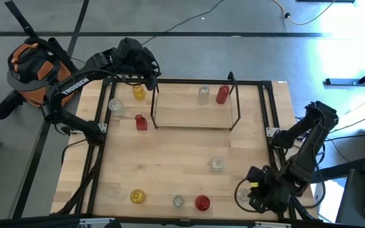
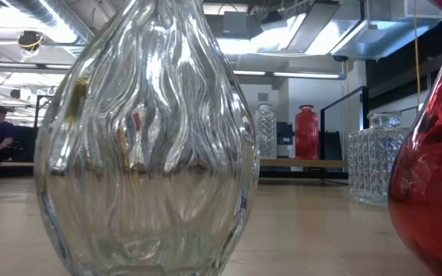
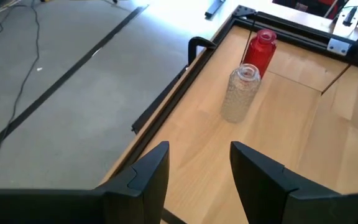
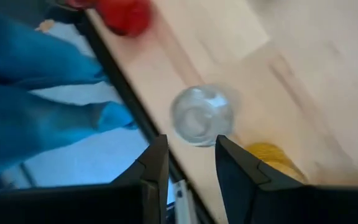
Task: Sort vases onto shelf
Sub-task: Put the transparent vase on the shelf aligned with the other transparent vase, then put the yellow vase on the shelf
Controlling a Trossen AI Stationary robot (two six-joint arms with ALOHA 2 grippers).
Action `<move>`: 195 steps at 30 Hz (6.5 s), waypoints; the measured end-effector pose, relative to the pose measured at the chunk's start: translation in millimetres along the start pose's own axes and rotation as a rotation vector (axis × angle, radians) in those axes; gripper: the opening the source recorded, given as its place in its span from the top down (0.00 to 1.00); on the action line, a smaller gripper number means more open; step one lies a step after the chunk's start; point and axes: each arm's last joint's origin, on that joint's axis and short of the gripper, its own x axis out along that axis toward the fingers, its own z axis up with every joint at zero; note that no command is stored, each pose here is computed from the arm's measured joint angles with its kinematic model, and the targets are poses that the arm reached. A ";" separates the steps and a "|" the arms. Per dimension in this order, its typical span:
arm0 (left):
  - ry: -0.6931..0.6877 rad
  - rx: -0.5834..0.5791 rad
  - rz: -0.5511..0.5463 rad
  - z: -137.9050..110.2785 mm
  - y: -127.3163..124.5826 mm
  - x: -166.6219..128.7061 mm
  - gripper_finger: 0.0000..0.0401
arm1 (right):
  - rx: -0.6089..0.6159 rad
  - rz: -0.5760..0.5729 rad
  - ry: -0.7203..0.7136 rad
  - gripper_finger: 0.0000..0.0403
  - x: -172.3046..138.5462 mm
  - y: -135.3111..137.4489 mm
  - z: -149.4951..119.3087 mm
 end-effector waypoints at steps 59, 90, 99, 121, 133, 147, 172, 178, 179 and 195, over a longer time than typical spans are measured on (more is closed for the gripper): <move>-0.015 -0.018 -0.038 1.6 -16.4 -0.5 0.59 | -0.070 -0.023 0.081 0.86 53.3 -11.3 5.7; -0.016 -0.018 -0.036 1.7 -16.2 -0.5 0.59 | -0.246 -0.112 -0.201 1.00 -88.8 -99.4 224.2; -0.016 -0.019 -0.034 1.7 -15.9 -0.6 0.59 | -0.210 -0.109 -0.110 1.00 -91.5 -136.5 322.5; -0.015 -0.019 -0.034 1.6 -15.9 -0.5 0.59 | -0.013 -0.156 0.028 1.00 -45.2 -174.8 387.7; -0.014 -0.018 -0.025 1.5 -15.7 -0.4 0.59 | 0.055 -0.154 0.012 1.00 -50.6 -189.5 391.4; -0.015 0.015 0.014 1.6 -14.6 -0.4 0.59 | 0.081 -0.161 0.007 1.00 -33.7 -195.8 394.4; -0.015 0.007 0.008 1.6 -14.6 -0.6 0.59 | 0.083 -0.180 0.007 0.80 -37.3 -195.5 391.6; -0.015 0.007 0.007 1.5 -14.7 -0.5 0.59 | 0.073 -0.169 -0.038 0.79 -60.1 -189.2 380.3; -0.015 0.007 0.007 1.5 -14.7 -0.5 0.59 | 0.071 -0.163 -0.042 0.79 -65.3 -187.7 376.9; -0.015 0.007 0.007 1.5 -14.7 -0.5 0.59 | -0.007 -0.105 0.028 0.79 -96.0 -107.5 205.2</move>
